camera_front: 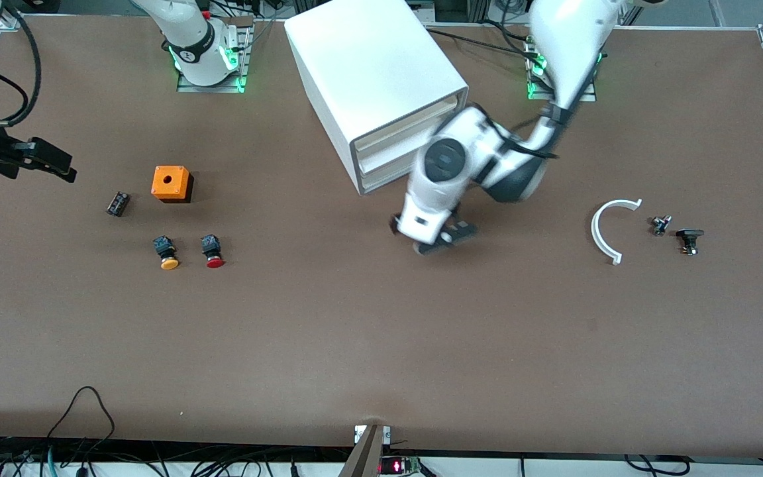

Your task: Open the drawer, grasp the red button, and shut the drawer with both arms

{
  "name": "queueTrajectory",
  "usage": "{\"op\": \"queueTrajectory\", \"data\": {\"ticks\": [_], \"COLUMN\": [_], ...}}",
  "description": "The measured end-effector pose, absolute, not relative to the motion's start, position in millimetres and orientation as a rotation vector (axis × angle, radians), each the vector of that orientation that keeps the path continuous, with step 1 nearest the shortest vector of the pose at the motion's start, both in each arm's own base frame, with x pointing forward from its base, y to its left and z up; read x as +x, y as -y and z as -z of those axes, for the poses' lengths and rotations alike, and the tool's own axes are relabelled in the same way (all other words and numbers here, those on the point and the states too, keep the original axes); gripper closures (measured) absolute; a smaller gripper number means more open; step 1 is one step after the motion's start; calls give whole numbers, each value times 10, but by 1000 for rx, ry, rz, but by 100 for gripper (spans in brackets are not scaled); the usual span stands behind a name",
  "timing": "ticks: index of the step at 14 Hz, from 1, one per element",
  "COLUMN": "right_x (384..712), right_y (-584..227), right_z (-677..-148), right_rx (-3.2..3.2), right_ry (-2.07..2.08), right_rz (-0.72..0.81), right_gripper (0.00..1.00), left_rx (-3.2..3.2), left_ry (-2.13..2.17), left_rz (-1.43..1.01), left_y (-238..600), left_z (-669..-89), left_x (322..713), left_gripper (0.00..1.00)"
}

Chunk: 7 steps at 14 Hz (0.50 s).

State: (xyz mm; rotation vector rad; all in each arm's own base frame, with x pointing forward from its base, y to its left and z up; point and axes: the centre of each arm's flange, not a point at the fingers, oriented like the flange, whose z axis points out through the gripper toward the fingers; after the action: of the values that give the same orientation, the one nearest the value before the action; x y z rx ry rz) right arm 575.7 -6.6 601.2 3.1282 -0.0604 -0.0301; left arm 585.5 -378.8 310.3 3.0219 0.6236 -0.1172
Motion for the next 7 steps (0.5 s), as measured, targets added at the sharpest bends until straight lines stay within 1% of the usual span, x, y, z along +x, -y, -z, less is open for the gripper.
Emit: {"op": "queueTrajectory", "data": {"ticks": [1,2,7], "right_x": [5749,5734,5524], "right_y": [92,99,92], "right_z": [-6029,-6047,-6090], "right_rx": [3129,3129,3132], "right_ry": [51,49,48], "right_rz": [27,28,51], "right_gripper": [0,0,0], "left_rx": [3015,3011,3011], "left_ry": [-605,-589,-541], "left_rz": [96,80,58], "left_y": [3551,3416,3372], "left_z": [-3193,-3268,-3407], "left_x": [6029,6116,6134], "left_gripper": [0,0,0]}}
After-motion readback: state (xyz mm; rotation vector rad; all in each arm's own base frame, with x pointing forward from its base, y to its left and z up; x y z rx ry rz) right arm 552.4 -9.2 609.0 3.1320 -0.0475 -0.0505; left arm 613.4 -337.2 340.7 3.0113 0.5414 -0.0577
